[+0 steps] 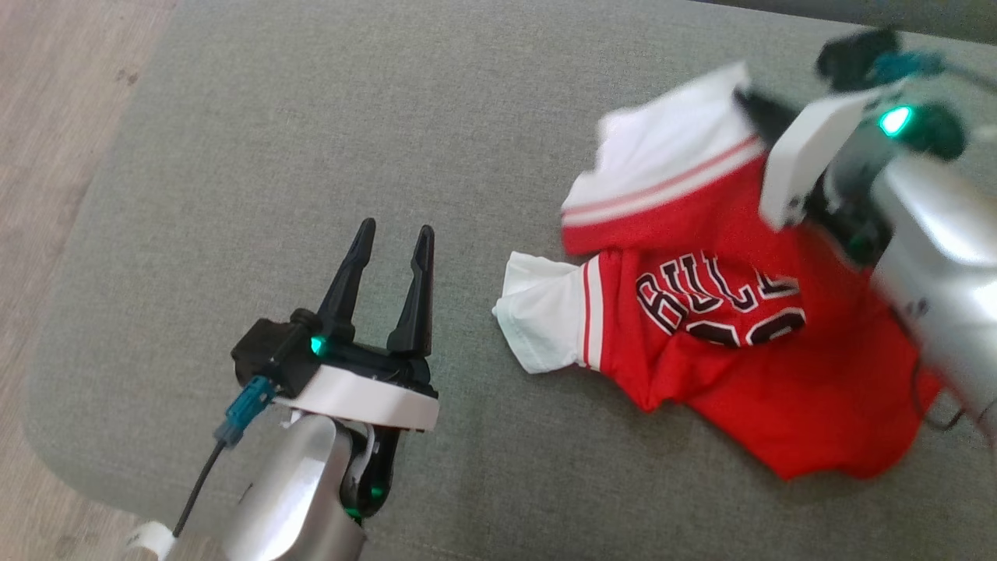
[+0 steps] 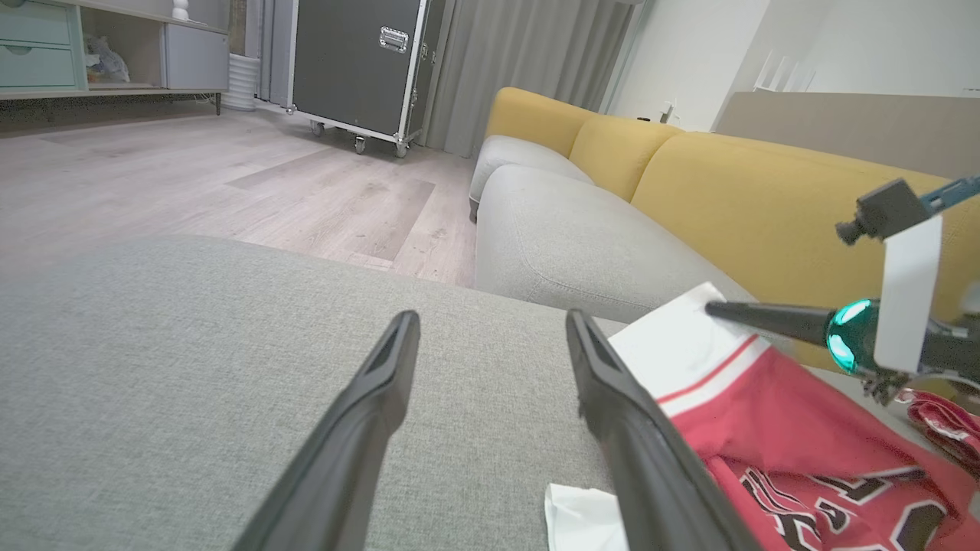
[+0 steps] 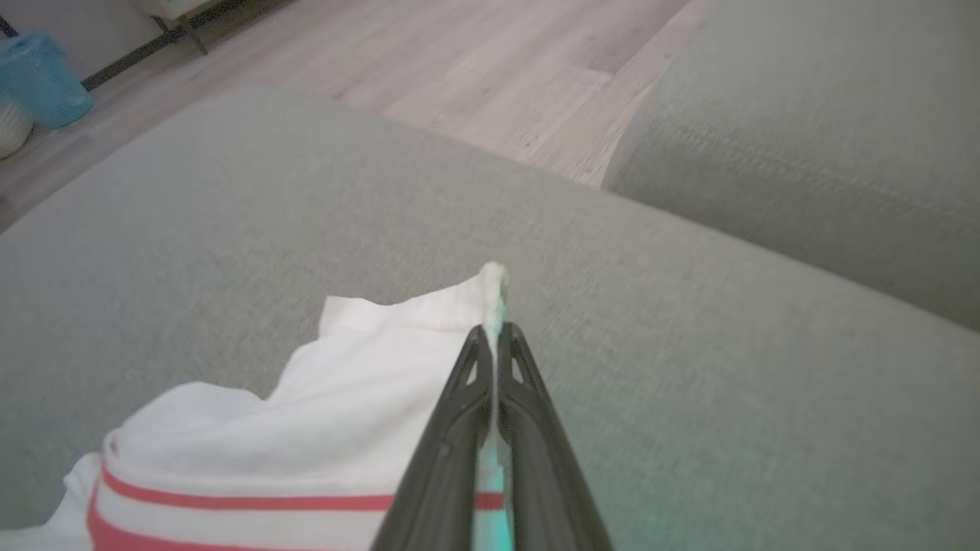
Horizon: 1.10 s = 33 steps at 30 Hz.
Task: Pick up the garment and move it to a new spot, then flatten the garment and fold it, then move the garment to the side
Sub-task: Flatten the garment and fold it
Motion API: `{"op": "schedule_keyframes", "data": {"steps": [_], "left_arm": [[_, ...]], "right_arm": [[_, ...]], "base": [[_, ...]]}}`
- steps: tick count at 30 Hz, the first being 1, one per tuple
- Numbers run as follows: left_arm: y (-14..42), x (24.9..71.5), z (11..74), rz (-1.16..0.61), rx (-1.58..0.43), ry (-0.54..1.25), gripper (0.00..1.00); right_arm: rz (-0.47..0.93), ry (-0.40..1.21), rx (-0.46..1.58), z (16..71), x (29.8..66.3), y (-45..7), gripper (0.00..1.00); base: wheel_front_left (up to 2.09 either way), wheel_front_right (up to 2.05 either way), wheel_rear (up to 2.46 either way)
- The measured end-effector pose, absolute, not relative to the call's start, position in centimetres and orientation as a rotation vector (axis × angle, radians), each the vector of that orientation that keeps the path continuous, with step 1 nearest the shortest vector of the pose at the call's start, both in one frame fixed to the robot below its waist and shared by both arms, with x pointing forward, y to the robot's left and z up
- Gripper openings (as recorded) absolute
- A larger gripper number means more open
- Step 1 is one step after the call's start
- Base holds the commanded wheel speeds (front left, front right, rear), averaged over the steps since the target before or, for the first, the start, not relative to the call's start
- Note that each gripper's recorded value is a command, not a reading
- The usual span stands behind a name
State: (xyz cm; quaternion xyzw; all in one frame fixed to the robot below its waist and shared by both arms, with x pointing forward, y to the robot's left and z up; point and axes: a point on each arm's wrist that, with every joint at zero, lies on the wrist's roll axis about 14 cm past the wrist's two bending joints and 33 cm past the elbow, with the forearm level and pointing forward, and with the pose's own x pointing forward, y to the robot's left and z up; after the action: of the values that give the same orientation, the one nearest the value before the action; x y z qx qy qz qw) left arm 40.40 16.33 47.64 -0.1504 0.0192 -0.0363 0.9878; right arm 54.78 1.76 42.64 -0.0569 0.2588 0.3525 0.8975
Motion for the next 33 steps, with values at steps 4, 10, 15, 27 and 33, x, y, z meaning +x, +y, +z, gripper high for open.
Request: {"op": "schedule_keyframes", "data": {"steps": [4,10,15,27,33], "left_arm": [[16.5,40.3,47.7,-0.067,-0.307,0.038,1.00],[17.1,39.7,47.1,-0.040,-0.322,0.058,1.00],[18.5,39.3,47.1,0.002,-0.316,0.060,1.00],[18.9,39.7,47.1,0.017,-0.309,0.056,1.00],[18.3,40.7,48.1,-0.010,-0.306,0.020,1.00]], "right_arm": [[0.685,0.421,-0.154,45.5,57.9,0.9,0.00],[0.607,0.177,-0.230,51.8,64.2,0.0,0.00],[0.581,-0.001,-0.288,57.0,67.6,1.0,0.00],[0.550,-0.030,-0.370,57.3,68.7,0.3,1.00],[0.511,0.045,-0.281,54.2,66.2,-2.0,1.00]], "base": [[0.00,0.00,0.00],[0.00,0.00,0.00],[0.00,0.00,0.00],[0.00,0.00,0.00],[0.00,0.00,0.00]]}}
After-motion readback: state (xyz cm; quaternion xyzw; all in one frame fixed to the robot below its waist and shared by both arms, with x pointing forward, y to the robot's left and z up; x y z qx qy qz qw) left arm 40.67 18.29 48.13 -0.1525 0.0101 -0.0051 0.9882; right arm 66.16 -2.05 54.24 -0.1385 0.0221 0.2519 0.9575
